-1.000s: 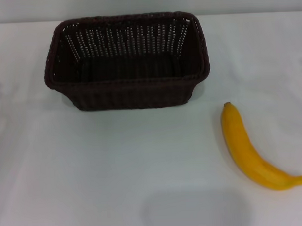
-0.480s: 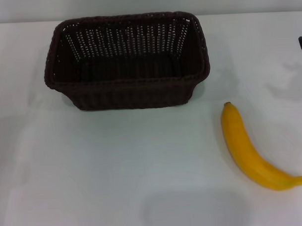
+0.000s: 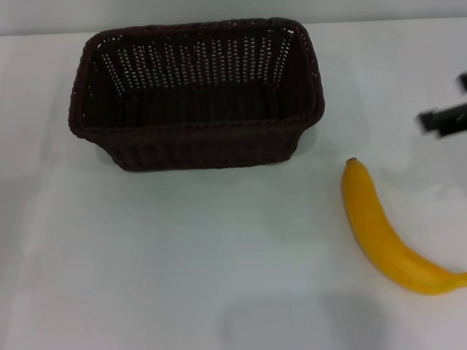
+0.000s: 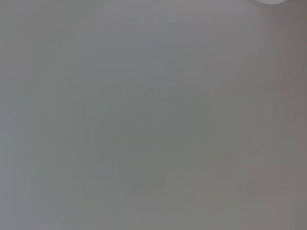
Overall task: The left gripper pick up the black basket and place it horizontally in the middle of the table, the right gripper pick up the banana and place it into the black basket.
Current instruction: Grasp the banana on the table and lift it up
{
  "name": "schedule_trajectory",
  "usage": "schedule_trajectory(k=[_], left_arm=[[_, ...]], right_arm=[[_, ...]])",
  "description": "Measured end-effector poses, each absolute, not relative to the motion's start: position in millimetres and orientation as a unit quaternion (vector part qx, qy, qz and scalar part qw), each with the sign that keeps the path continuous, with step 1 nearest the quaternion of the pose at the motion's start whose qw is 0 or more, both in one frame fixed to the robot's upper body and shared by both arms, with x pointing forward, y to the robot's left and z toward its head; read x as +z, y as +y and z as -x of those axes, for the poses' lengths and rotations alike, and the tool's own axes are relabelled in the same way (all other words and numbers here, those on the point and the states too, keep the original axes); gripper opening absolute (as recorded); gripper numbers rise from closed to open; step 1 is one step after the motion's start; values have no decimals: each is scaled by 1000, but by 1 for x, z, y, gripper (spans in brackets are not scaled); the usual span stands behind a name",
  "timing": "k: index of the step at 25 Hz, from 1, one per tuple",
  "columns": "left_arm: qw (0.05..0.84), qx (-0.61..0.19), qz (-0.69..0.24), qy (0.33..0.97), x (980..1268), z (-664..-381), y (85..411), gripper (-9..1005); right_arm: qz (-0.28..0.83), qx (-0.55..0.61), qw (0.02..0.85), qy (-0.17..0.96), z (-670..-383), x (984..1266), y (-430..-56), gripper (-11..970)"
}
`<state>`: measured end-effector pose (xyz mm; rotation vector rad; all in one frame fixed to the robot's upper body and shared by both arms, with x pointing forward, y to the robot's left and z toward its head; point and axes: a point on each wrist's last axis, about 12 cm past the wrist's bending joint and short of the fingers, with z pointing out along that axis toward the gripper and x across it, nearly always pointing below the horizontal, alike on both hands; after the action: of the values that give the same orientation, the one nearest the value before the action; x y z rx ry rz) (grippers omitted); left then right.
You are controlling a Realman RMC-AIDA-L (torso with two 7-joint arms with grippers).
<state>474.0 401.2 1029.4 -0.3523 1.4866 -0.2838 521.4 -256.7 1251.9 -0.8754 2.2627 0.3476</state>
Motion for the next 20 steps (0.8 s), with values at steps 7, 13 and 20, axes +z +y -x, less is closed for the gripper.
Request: schedule_trajectory(k=[7, 13, 20], left_arm=[[715, -120, 174, 667, 1030, -474, 405, 863], [713, -121, 176, 667, 1028, -474, 404, 861], [714, -123, 173, 667, 1029, -477, 402, 862]], right_arm=[[337, 91, 262, 900, -520, 1231, -213, 868], [363, 83, 238, 897, -512, 1208, -183, 868], [369, 72, 199, 905, -510, 1176, -166, 861]])
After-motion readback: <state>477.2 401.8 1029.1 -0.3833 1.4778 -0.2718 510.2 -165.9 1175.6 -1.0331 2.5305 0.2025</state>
